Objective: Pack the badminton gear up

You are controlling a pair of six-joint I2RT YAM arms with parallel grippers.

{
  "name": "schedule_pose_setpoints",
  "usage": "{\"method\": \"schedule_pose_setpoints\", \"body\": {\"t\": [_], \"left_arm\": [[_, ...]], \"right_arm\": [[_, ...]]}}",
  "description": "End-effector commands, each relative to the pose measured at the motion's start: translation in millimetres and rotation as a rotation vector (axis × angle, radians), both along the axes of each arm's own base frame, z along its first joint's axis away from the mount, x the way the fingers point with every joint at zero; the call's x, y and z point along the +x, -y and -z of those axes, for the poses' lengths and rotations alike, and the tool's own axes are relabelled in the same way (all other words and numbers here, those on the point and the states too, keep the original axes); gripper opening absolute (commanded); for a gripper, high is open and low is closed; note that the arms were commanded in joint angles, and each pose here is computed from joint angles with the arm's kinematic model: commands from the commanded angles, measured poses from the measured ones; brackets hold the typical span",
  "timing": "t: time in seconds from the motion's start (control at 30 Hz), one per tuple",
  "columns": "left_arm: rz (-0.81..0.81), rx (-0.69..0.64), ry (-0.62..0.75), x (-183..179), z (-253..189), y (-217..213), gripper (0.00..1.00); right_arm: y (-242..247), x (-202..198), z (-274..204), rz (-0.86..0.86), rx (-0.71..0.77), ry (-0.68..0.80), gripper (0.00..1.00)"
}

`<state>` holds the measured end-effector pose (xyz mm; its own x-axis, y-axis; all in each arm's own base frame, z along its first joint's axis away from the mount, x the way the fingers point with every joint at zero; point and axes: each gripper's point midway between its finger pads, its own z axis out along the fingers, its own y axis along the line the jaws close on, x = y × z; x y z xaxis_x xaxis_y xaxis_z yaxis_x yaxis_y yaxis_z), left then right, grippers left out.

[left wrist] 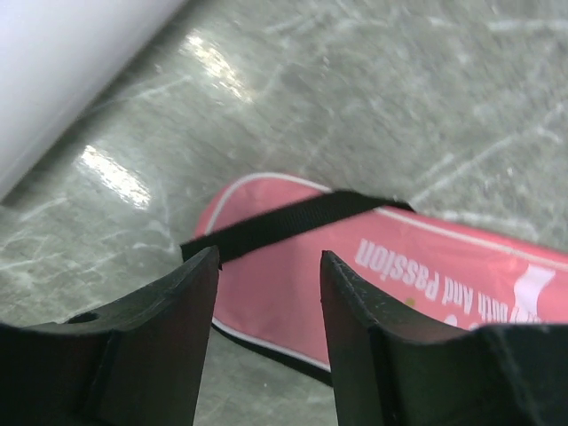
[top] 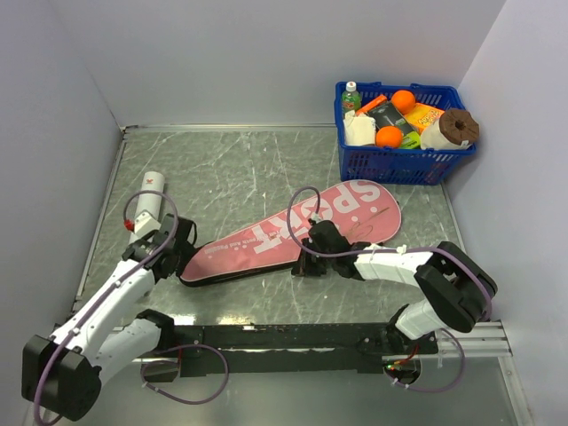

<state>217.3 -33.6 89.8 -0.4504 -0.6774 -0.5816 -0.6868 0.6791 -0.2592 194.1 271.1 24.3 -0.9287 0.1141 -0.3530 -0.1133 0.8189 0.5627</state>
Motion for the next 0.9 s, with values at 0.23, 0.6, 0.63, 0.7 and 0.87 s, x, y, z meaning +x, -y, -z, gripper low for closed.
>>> {"method": "schedule_pose_setpoints", "body": {"t": [0.23, 0.6, 0.63, 0.7, 0.87], "left_arm": [[-0.078, -0.004, -0.148, -2, 40, -20, 0.54], [0.028, -0.124, -0.199, -14, 81, 8, 0.45], [0.048, -0.14, -0.169, -8, 80, 14, 0.44], [0.077, -0.153, -0.158, -10, 82, 20, 0.35], [0.159, -0.187, -0.118, -13, 78, 41, 0.24]], "right_arm": [[-11, 3, -16, -0.037, 0.099, 0.024, 0.0], [-12, 3, -5, -0.045, 0.095, -0.009, 0.0], [-13, 2, -3, -0.052, 0.09, -0.017, 0.0], [-24, -1, -5, -0.081, 0.094, -0.018, 0.0], [-55, -8, -12, -0.126, 0.079, -0.019, 0.0]]}}
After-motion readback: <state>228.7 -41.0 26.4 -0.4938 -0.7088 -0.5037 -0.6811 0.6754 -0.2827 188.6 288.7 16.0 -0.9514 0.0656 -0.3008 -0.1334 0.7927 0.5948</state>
